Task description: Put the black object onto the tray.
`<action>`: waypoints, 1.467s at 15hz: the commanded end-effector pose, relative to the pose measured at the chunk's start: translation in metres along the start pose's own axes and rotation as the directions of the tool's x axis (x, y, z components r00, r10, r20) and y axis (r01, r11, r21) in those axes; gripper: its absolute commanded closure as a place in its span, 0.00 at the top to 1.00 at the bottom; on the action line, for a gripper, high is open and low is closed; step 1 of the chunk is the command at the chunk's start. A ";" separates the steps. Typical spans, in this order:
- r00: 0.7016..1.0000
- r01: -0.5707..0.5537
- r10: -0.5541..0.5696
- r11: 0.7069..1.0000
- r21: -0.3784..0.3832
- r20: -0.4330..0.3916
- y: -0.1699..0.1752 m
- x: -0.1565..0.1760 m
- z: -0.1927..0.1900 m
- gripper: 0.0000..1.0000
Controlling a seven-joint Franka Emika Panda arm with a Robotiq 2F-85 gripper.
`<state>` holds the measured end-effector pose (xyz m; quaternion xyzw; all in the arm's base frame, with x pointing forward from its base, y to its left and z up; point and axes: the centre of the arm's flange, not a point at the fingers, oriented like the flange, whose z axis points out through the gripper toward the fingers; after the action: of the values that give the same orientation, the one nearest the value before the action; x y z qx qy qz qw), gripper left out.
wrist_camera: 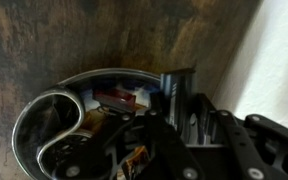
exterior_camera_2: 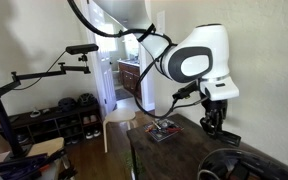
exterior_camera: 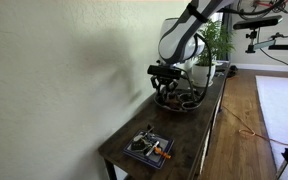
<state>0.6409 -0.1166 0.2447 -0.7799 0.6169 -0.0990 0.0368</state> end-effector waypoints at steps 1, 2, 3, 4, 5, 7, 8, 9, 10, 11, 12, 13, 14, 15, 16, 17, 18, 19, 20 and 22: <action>0.999 -0.028 0.029 0.999 0.025 -0.041 0.019 0.012 -0.008 0.14; 0.998 -0.028 0.030 0.999 0.032 -0.049 0.020 0.016 -0.002 0.14; 0.998 -0.030 0.032 0.999 0.034 -0.054 0.020 0.019 0.000 0.14; 0.998 -0.031 0.033 0.999 0.034 -0.057 0.020 0.021 0.004 0.14; 0.998 -0.032 0.034 0.999 0.034 -0.059 0.020 0.022 0.007 0.14; 0.998 -0.032 0.033 0.999 0.032 -0.060 0.021 0.024 0.015 0.14; 0.997 -0.027 0.029 0.999 0.027 -0.065 0.021 0.024 0.019 0.14; 0.998 -0.024 0.026 0.999 0.025 -0.065 0.022 0.024 0.023 0.14; 0.998 -0.023 0.024 1.000 0.020 -0.064 0.022 0.025 0.028 0.14; 0.998 -0.024 0.025 1.000 0.017 -0.065 0.023 0.026 0.032 0.14; 0.998 -0.022 0.023 1.000 0.011 -0.066 0.023 0.027 0.037 0.14; 0.998 -0.021 0.022 1.000 0.006 -0.067 0.024 0.028 0.040 0.14; 0.997 -0.020 0.020 1.000 0.001 -0.071 0.024 0.031 0.042 0.14; 0.997 -0.020 0.019 1.000 -0.005 -0.074 0.025 0.032 0.045 0.14; 0.997 -0.020 0.019 1.000 -0.009 -0.078 0.026 0.036 0.047 0.14; 0.996 -0.021 0.020 1.000 -0.013 -0.081 0.027 0.038 0.048 0.14; 0.996 -0.022 0.021 1.000 -0.018 -0.085 0.027 0.042 0.051 0.14; 0.996 -0.022 0.020 1.000 -0.021 -0.087 0.027 0.045 0.053 0.14; 0.996 -0.023 0.021 0.999 -0.024 -0.089 0.027 0.048 0.056 0.14; 0.996 -0.026 0.024 0.999 -0.023 -0.089 0.025 0.054 0.060 0.14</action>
<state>0.6338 -0.1677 0.1887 -0.7632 0.6356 -0.1163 0.0060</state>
